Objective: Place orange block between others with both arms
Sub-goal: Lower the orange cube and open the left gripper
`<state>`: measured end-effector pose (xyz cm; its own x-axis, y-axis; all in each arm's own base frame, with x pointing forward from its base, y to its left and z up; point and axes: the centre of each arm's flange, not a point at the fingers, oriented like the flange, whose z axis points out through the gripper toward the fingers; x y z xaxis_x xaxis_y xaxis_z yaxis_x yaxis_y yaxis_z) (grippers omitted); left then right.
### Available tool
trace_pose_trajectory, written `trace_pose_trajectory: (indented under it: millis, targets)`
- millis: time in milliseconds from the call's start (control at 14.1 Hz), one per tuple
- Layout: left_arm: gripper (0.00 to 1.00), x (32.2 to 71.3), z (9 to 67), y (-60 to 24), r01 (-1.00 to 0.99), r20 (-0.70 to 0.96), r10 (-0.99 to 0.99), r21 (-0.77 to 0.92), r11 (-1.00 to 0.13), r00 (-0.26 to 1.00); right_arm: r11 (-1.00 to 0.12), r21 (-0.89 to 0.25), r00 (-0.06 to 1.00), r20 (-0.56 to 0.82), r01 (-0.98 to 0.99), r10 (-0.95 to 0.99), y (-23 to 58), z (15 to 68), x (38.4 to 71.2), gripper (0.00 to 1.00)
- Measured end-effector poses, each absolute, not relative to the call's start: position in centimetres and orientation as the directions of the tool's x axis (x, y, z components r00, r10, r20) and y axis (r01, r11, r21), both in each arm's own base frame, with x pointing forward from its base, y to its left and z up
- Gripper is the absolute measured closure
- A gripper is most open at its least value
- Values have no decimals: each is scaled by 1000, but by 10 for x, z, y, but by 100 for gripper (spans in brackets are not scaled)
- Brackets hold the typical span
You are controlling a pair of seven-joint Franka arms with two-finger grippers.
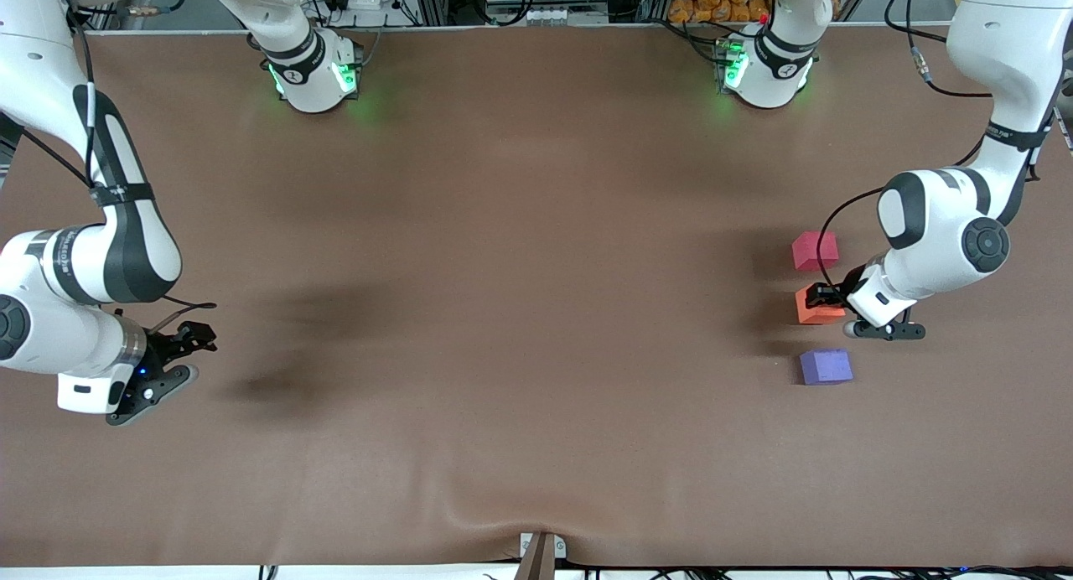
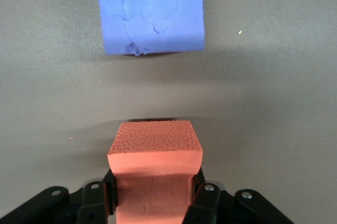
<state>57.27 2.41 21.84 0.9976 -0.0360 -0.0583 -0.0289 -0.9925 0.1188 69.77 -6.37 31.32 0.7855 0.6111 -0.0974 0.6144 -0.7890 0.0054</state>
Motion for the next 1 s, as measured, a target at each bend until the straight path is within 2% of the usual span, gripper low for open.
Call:
trace_pose_trajectory:
  millis: [569,712,925,996]
  targets:
    - [47,575,206,22,-30,-38,-35,122,-992,999,-789,5,786,-97,614,611,-64,313,698,0]
    - [32,575,205,22,-30,-34,-35,122,-992,999,-789,5,786,-97,614,611,-64,313,698,0]
    - [1,584,213,23,-16,-5,-17,119,-993,1000,-789,5,786,-97,614,611,-64,313,698,0]
    - [0,589,221,24,-6,12,-5,117,-993,1000,-789,5,786,-97,614,611,-64,313,698,0]
